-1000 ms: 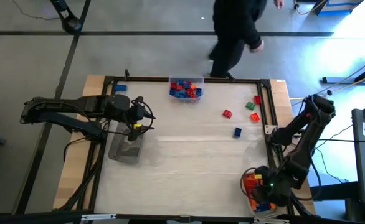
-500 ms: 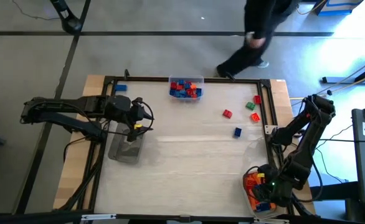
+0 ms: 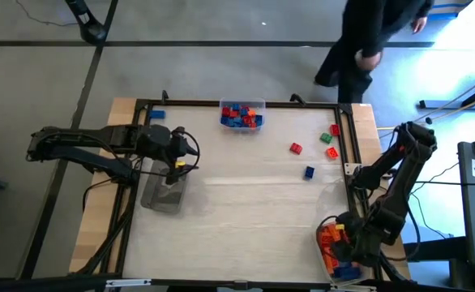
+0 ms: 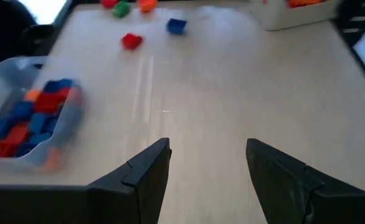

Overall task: Sort blocks by size
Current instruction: Put the blue 8 stud game piece into the gray bin

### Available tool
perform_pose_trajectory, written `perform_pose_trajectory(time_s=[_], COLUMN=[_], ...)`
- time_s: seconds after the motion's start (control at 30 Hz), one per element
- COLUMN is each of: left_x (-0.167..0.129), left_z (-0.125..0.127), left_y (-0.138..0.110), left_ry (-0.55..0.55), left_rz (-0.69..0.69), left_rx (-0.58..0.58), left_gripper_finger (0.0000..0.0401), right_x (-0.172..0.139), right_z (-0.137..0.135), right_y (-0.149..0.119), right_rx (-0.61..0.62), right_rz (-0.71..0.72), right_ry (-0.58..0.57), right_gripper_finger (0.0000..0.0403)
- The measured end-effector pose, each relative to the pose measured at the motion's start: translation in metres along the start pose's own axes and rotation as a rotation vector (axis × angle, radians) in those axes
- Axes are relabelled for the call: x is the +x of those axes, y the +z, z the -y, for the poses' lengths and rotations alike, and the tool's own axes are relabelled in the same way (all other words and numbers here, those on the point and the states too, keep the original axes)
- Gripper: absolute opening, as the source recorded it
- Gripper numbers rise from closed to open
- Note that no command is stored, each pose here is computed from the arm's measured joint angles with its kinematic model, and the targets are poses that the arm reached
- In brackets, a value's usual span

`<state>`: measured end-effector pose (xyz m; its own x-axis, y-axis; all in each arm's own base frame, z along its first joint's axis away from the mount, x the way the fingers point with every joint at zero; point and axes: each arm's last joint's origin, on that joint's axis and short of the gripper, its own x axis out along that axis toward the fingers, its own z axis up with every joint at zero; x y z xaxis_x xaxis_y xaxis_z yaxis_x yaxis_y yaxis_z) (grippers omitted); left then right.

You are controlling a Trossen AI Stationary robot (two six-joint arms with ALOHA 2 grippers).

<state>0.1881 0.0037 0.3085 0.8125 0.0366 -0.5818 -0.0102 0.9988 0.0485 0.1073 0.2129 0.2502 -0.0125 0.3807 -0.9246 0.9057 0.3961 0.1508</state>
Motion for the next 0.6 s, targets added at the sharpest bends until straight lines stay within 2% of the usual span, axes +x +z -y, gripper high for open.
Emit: perform_pose_trajectory(time_s=[0.2, 0.27, 0.37, 0.47, 0.6], left_x=[-0.001, -0.002, -0.001, 0.004, 0.015], left_z=[-0.009, -0.014, -0.023, -0.036, -0.055], left_y=[-0.009, -0.015, -0.025, -0.036, -0.054], left_ry=[0.214, 0.255, 0.358, 0.477, 0.571], left_rz=[-0.086, -0.139, -0.229, -0.348, -0.584], left_rx=[-0.083, -0.162, -0.303, -0.388, -0.472], left_gripper_finger=[0.0199, 0.0199, 0.0199, 0.0194, 0.0183], right_x=[-0.024, -0.035, -0.05, -0.064, -0.075], right_z=[-0.014, -0.02, -0.032, -0.044, -0.056], right_y=[0.013, 0.019, 0.033, 0.05, 0.072], right_rx=[-0.145, -0.229, -0.395, -0.571, -0.716], right_rz=[0.125, 0.218, 0.431, 0.682, 0.996], right_ry=[0.181, 0.25, 0.326, 0.329, 0.232], right_gripper_finger=[0.0285, 0.0283, 0.0282, 0.0282, 0.0282])
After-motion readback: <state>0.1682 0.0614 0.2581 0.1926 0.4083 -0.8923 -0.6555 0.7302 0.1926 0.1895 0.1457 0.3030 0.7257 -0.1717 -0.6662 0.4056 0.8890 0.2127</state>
